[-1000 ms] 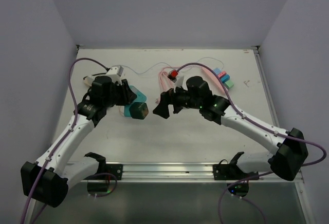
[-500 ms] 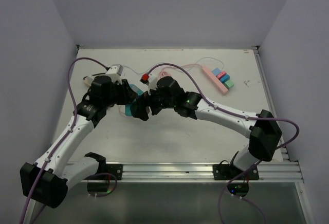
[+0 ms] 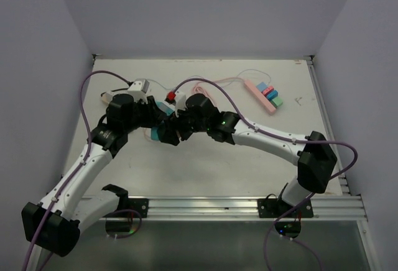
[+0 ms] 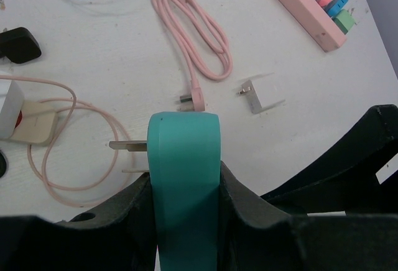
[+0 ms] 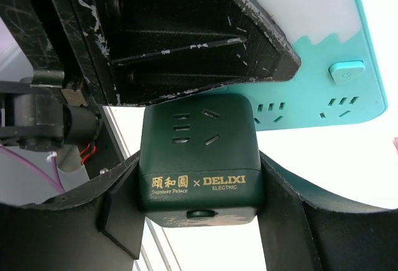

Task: Pull the plug off the socket

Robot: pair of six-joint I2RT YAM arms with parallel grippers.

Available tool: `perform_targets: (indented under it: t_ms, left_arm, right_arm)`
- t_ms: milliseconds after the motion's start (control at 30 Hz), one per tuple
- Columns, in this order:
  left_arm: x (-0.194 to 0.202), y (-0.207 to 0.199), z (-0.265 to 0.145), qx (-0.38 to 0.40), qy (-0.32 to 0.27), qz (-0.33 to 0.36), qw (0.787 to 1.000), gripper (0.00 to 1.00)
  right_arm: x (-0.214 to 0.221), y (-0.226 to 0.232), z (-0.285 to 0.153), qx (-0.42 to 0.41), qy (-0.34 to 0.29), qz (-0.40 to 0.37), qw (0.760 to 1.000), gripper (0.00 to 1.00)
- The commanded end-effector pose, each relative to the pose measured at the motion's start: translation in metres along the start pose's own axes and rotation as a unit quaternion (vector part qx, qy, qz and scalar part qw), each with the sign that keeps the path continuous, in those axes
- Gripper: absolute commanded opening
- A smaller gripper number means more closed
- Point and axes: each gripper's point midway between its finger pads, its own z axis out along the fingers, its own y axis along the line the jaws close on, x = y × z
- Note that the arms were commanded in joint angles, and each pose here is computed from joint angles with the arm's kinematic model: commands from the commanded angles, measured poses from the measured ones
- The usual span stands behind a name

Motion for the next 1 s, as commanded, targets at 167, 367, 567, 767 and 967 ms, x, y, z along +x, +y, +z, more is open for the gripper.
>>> perform_targets:
  t_ms: [167,367,567,767,967]
  left_arm:
    - [-0.029,0.049,-0.005,-0.123,-0.068,0.089,0.986,0.00]
    - [-0.036,0.070,-0.009,-0.181,-0.074,0.109,0.975,0.00]
    - [-0.047,0.061,-0.008,-0.168,-0.082,0.103,0.977,0.00]
    - [-0.035,0.033,-0.002,-0.093,-0.057,0.066,0.992,0.00]
    - [-0.012,0.014,-0.004,-0.035,-0.024,0.038,0.998,0.00]
  right_arm:
    - [0.019,-0.003,-0.062,0.034,0.014,-0.009,0.999,0.00]
    - [0.044,-0.013,-0.094,0.068,0.032,-0.004,0.997,0.00]
    - [0.069,-0.050,-0.128,0.141,0.027,0.022,0.989,0.00]
    - [0.103,-0.156,-0.175,0.316,-0.001,0.120,0.941,0.00]
    - [0.128,-0.230,-0.194,0.431,-0.015,0.200,0.880,0.00]
